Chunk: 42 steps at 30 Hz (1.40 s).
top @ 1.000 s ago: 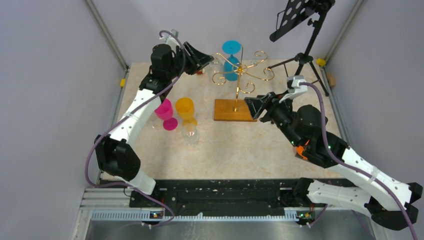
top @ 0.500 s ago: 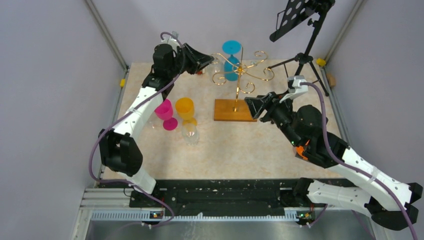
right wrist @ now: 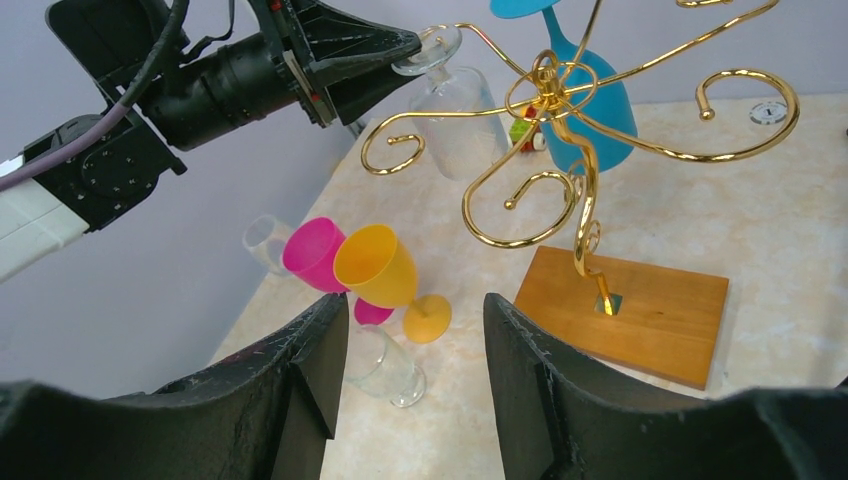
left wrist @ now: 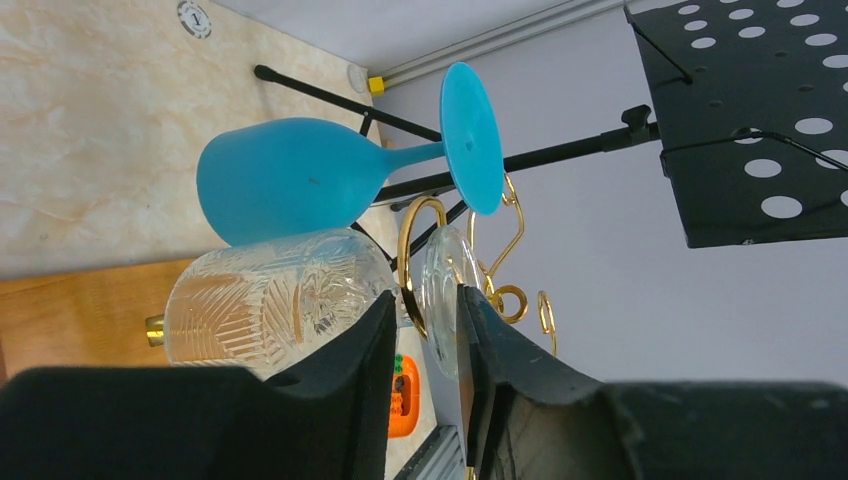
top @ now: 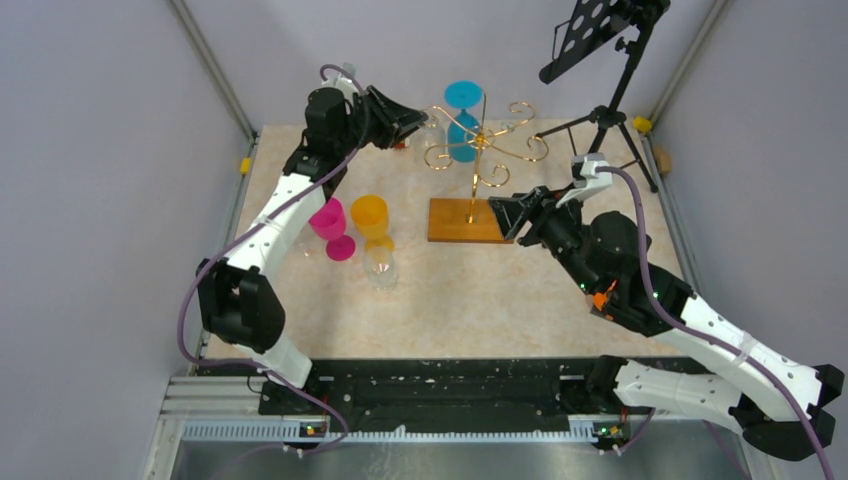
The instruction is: Take the wine glass off the wine glass rack
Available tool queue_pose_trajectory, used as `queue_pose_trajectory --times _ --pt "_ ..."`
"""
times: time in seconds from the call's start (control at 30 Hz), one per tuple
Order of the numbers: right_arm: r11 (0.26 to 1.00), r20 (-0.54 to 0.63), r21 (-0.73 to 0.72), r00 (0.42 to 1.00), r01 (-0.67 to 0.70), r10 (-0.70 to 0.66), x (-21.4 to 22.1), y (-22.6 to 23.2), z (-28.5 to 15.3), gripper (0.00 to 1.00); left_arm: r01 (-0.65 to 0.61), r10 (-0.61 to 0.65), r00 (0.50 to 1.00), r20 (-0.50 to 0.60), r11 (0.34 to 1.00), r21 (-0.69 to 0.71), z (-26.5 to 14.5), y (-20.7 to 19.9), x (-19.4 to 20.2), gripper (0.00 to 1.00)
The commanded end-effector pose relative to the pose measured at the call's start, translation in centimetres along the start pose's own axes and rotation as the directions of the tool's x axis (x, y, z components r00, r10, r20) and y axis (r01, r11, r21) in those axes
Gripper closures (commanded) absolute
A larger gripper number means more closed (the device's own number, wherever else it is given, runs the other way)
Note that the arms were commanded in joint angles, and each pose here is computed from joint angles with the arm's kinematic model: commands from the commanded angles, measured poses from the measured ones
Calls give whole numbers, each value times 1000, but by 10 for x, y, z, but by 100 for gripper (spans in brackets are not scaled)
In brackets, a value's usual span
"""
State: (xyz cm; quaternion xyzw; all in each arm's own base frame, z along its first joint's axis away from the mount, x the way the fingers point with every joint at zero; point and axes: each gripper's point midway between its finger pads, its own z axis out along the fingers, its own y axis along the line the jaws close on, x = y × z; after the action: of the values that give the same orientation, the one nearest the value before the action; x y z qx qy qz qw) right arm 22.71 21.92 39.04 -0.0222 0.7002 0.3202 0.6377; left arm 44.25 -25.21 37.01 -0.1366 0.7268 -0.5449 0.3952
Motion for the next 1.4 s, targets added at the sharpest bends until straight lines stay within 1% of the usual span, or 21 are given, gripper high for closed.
queue_pose_trajectory --times 0.0,0.23,0.37,0.63,0.73,0.77,0.97,1.1,1.37 --pt "999 51 -8 998 -34 35 -14 3 0 47 -94 91 994 59 994 56 -17 -32 -15 67" --pt "999 50 -10 998 -34 35 -13 4 1 47 -113 111 992 59 993 26 -21 -30 -15 69" --pt "999 47 -10 998 -35 35 -12 4 2 47 -111 109 993 55 993 36 -23 -33 -14 70" --pt "999 42 -9 998 -36 36 -10 4 3 47 -106 103 993 53 993 57 -25 -38 -13 87" --pt "999 42 -7 998 -35 35 -10 3 3 47 -85 83 996 36 993 77 -24 -41 -10 98" --pt "999 43 -7 998 -35 35 -10 3 3 47 -76 74 997 27 994 79 -24 -41 -8 100" --pt "999 44 -4 998 -36 36 -10 2 2 47 -65 61 998 33 984 165 -28 -62 -10 100" --pt "999 47 -6 998 -39 39 -10 2 2 47 -66 55 997 58 975 210 -32 -75 -14 100" --pt "999 45 -8 998 -46 46 -9 3 2 47 -59 27 984 177 982 179 -30 -75 -37 100"
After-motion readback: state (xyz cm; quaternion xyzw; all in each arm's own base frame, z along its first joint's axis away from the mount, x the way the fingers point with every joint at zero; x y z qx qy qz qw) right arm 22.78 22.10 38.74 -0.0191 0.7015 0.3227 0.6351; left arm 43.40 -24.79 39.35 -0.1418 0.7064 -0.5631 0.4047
